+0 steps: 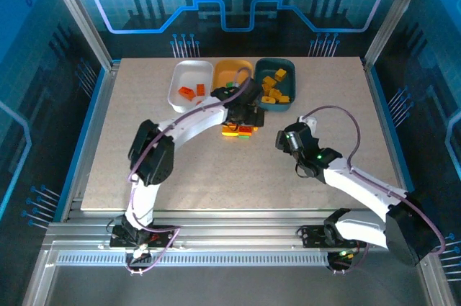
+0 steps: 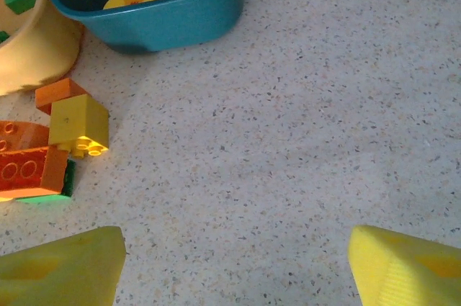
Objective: Sort the legos into containers by color
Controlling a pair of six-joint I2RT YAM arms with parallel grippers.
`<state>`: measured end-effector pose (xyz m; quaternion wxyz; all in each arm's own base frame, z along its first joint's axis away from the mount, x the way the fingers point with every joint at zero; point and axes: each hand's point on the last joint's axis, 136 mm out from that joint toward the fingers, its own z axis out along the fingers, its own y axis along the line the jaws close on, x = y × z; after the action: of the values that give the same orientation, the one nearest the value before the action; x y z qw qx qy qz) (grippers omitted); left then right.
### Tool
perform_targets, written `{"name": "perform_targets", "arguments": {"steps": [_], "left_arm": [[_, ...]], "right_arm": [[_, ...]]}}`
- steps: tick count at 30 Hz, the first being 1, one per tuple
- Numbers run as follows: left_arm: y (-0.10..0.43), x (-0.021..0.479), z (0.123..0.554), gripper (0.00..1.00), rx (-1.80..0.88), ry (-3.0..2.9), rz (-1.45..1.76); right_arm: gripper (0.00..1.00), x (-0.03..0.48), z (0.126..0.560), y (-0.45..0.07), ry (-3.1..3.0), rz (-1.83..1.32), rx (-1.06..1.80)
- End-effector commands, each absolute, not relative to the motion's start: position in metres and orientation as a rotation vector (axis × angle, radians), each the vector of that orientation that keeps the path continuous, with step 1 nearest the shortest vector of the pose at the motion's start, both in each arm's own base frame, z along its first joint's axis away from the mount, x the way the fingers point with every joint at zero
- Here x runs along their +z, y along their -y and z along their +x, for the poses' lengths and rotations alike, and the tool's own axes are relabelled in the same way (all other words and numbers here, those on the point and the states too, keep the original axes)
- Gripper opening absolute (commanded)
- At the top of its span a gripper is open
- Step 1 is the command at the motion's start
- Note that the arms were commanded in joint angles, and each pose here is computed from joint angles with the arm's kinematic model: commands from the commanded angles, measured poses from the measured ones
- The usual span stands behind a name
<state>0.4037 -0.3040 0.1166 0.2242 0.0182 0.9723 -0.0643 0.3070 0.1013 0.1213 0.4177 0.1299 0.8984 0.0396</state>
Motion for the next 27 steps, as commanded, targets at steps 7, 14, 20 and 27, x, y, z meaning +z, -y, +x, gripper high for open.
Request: {"name": "perform_targets", "arguments": {"steps": [7, 14, 20, 27], "left_arm": [[0.295, 0.075, 0.403, 0.96, 0.087, -2.737, 0.108], [0.307, 0.060, 0.403, 0.87, 0.025, -2.762, 0.123], [0.311, 0.049, 0.404, 0.80, 0.020, -2.772, 0.142], [0.314, 0.048, 0.406, 0.64, -0.004, -2.764, 0.146]], "right_arm": [[0.83, 0.127, 0.310, -0.085, -2.205, 0.437, 0.097], [0.84, 0.123, 0.311, -0.086, -2.216, 0.442, 0.104], [0.84, 0.119, 0.312, -0.086, -2.227, 0.439, 0.098], [0.83, 0.118, 0.313, -0.088, -2.229, 0.435, 0.108]]}}
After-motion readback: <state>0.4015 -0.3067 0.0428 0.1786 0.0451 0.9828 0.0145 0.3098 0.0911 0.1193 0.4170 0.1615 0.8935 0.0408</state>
